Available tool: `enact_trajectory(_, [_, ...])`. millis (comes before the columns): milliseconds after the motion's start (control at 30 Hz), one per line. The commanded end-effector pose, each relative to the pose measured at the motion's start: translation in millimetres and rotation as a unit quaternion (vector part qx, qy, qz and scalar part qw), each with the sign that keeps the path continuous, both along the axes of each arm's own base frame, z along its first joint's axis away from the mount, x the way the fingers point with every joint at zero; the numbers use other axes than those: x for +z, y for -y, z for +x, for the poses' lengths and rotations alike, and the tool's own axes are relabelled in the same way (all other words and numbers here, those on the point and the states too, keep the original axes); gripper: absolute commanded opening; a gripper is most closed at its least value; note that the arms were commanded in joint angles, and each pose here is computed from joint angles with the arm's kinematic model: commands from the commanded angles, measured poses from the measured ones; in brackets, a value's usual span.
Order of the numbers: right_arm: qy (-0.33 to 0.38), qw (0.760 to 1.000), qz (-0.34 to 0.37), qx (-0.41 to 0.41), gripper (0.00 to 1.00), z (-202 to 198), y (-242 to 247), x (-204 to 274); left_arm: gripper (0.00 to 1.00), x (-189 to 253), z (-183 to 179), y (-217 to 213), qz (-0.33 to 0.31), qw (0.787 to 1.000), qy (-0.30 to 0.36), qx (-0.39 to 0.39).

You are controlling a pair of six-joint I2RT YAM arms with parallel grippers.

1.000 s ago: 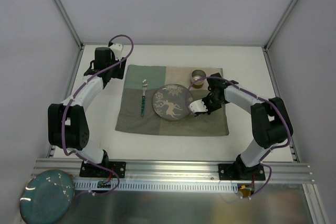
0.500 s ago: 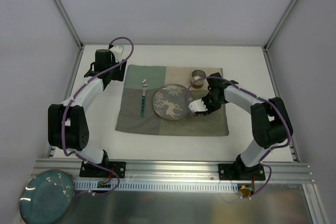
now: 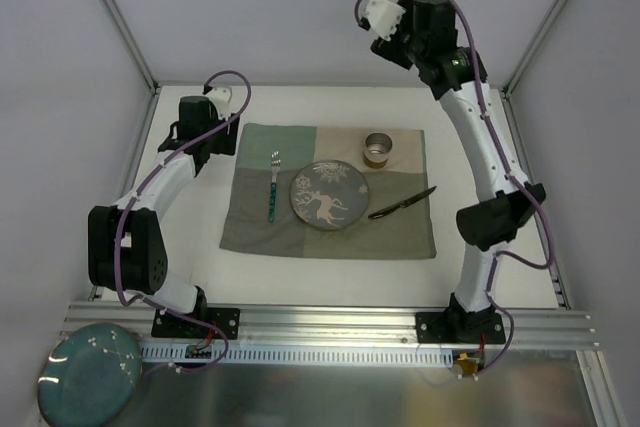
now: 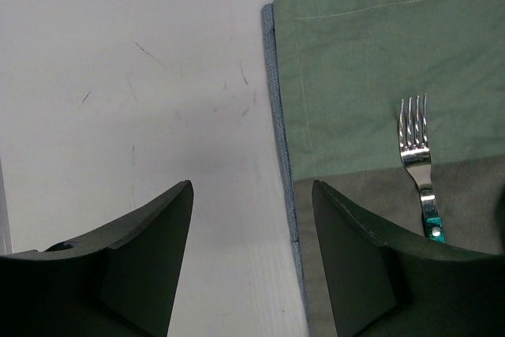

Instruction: Set the dinner table for one person

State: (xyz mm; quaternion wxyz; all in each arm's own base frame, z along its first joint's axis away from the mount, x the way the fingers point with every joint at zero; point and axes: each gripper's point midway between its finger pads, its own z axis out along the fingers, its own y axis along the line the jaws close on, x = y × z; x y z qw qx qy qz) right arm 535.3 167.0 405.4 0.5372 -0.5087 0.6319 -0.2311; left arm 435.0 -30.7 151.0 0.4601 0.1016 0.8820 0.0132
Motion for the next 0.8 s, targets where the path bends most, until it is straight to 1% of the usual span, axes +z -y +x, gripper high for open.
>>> enact_trajectory(0, [-0.099,0.980,0.119,-0.123,0.71,-46,36,-42,0.63,20,-6,1,-0.020,0.999,0.030,0.002])
enact_trajectory(33, [-0.097,0.977,0.141,-0.124,0.75,-51,35,-43,0.63,20,-8,0,-0.018,0.999,0.030,0.002])
enact_trajectory(67, [-0.082,0.968,0.186,-0.148,0.80,-67,45,-29,0.63,21,-11,-1,-0.015,0.999,0.033,0.003])
enact_trajectory(100, [-0.091,0.959,0.213,-0.165,0.83,-72,52,-37,0.63,22,-13,-3,-0.012,0.999,0.033,0.006])
enact_trajectory(133, [-0.129,0.947,0.231,-0.180,0.84,-82,57,-62,0.63,22,-15,-3,-0.010,0.999,0.033,0.006])
enact_trajectory(167, [-0.147,0.935,0.262,-0.189,0.84,-89,58,-69,0.63,28,-18,-4,-0.009,0.999,0.041,0.006])
enact_trajectory(200, [-0.154,0.905,0.325,-0.228,0.86,-98,73,-70,0.63,30,-19,-7,-0.006,0.999,0.044,0.014])
enact_trajectory(233, [-0.194,0.887,0.338,-0.247,0.86,-109,78,-94,0.63,32,-20,-9,-0.005,0.999,0.046,0.020])
enact_trajectory(267, [-0.223,0.869,0.365,-0.249,0.87,-115,76,-104,0.63,34,-23,-10,-0.005,0.999,0.048,0.023])
enact_trajectory(300, [-0.232,0.842,0.399,-0.280,0.88,-122,94,-110,0.63,35,-25,-11,-0.006,0.998,0.049,0.027])
enact_trajectory(333, [-0.281,0.788,0.449,-0.314,0.88,-135,92,-134,0.63,33,-26,-14,-0.001,0.998,0.048,0.032])
enact_trajectory(367, [-0.319,0.753,0.479,-0.319,0.88,-144,88,-145,0.63,34,-27,-15,0.002,0.998,0.049,0.037])
enact_trajectory(400, [-0.323,0.724,0.502,-0.347,0.88,-150,99,-151,0.63,35,-28,-17,0.005,0.998,0.050,0.041])
enact_trajectory(433, [-0.334,0.690,0.526,-0.369,0.88,-155,98,-160,0.63,34,-28,-19,0.007,0.998,0.051,0.044])
enact_trajectory(467, [-0.351,0.674,0.525,-0.384,0.88,-164,98,-176,0.63,34,-30,-21,0.009,0.997,0.051,0.051])
enact_trajectory(500, [-0.355,0.664,0.528,-0.392,0.88,-169,97,-182,0.63,35,-30,-21,0.006,0.997,0.052,0.054])
enact_trajectory(533, [-0.348,0.651,0.548,-0.393,0.88,-172,95,-179,0.63,33,-32,-21,0.004,0.997,0.049,0.056])
enact_trajectory(567, [-0.360,0.640,0.560,-0.383,0.88,-176,88,-184,0.63,33,-33,-20,-0.001,0.997,0.051,0.056])
enact_trajectory(600, [-0.376,0.626,0.558,-0.396,0.88,-186,86,-206,0.63,33,-34,-19,-0.004,0.997,0.053,0.056])
enact_trajectory(633, [-0.378,0.625,0.563,-0.387,0.88,-187,79,-209,0.63,30,-35,-19,-0.007,0.997,0.051,0.058])
enact_trajectory(700, [-0.395,0.617,0.550,-0.401,0.88,-198,70,-228,0.63,29,-33,-18,-0.012,0.997,0.053,0.058])
enact_trajectory(767, [-0.391,0.617,0.552,-0.403,0.88,-201,65,-237,0.63,29,-32,-18,-0.012,0.997,0.052,0.060])
